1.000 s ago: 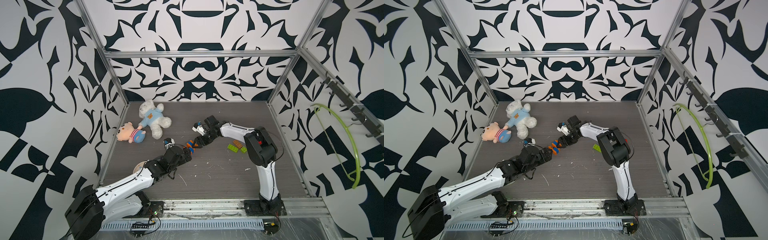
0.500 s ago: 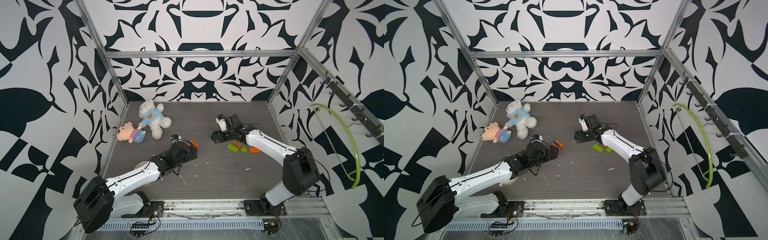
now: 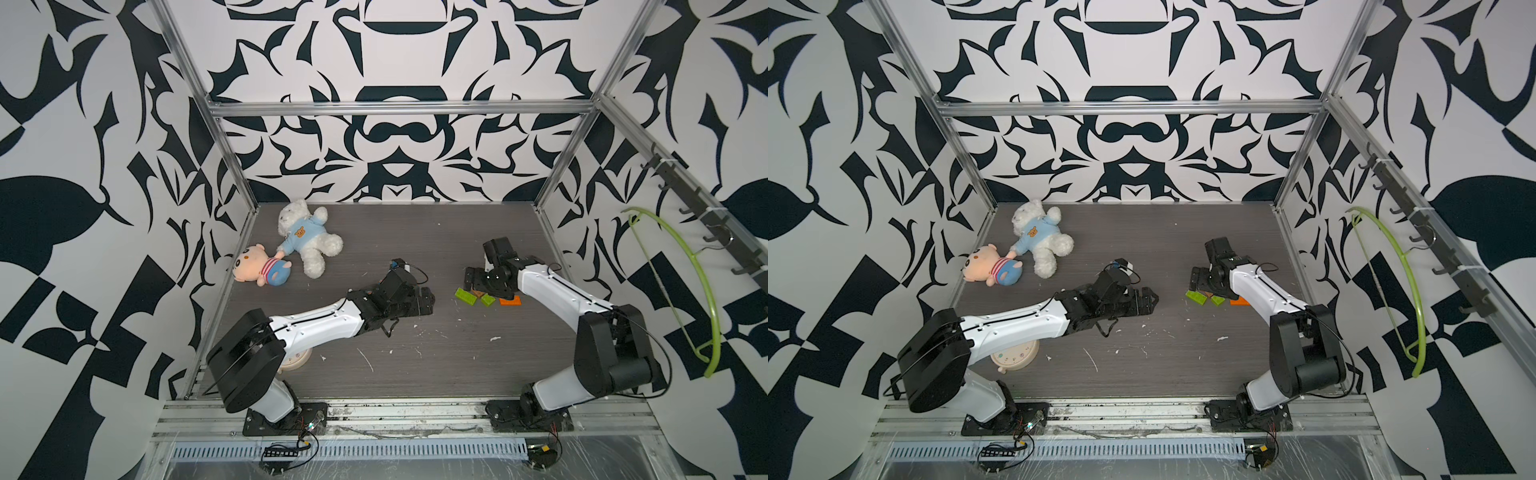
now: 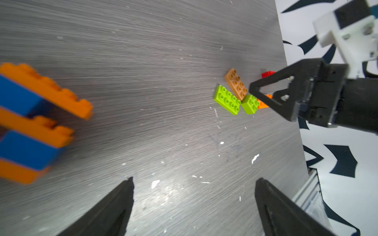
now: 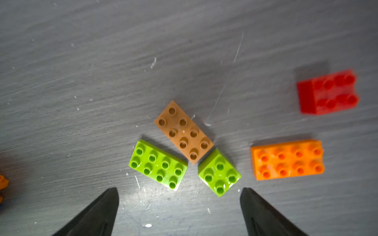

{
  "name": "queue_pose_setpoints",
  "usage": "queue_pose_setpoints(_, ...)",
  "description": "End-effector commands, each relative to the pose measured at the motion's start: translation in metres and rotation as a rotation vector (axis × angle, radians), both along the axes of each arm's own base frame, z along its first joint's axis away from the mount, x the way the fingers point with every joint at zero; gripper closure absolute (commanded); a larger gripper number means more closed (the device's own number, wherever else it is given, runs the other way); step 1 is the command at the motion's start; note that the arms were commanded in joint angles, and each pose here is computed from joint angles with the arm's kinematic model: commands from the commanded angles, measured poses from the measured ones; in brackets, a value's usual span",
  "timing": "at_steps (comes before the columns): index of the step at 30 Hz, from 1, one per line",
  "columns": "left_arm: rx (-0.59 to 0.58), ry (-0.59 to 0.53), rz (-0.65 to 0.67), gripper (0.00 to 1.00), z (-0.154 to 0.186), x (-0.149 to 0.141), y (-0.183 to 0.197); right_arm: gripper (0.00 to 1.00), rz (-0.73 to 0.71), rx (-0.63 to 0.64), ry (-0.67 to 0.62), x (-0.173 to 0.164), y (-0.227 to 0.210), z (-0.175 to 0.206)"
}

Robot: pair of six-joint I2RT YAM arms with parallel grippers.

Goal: Assemble the number 5 with lego
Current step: Pick up the lego brick from the center of the board.

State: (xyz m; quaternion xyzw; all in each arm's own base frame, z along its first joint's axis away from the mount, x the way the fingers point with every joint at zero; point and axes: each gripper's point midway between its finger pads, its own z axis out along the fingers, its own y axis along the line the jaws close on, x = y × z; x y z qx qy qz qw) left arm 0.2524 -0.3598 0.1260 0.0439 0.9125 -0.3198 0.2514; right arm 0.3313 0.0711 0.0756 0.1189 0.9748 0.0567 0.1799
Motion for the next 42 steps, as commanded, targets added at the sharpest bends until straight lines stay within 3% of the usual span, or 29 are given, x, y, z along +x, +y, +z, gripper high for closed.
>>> queue_pose_setpoints(1,0.015,0.015,-0.048,0.01,-0.002,-0.002,-0.013,0.07,-0.080,0.051,0.010,-0.002,0.004,0.006)
queue_pose_setpoints(7,0.019,0.029,-0.066,0.01,-0.004,0.002,-0.027,0.14,-0.045,0.102,0.050,-0.007,0.018,0.000)
queue_pose_setpoints(13,0.026,0.030,-0.066,0.01,-0.004,0.003,-0.028,0.10,-0.087,0.059,0.087,-0.008,0.024,-0.015)
queue_pose_setpoints(19,0.041,0.021,-0.049,0.01,-0.005,0.003,-0.021,0.07,-0.039,0.038,0.104,-0.002,0.045,-0.022)
queue_pose_setpoints(23,0.048,0.015,-0.038,0.01,-0.006,0.003,-0.016,0.01,-0.081,-0.001,0.109,0.004,0.039,-0.030)
queue_pose_setpoints(32,0.053,0.013,-0.031,0.01,-0.005,0.003,-0.014,0.01,-0.169,-0.006,0.120,0.008,0.036,-0.042)
queue_pose_setpoints(42,0.061,0.012,-0.026,0.01,-0.006,0.004,-0.013,0.17,-0.157,-0.018,0.171,0.009,0.038,-0.058)
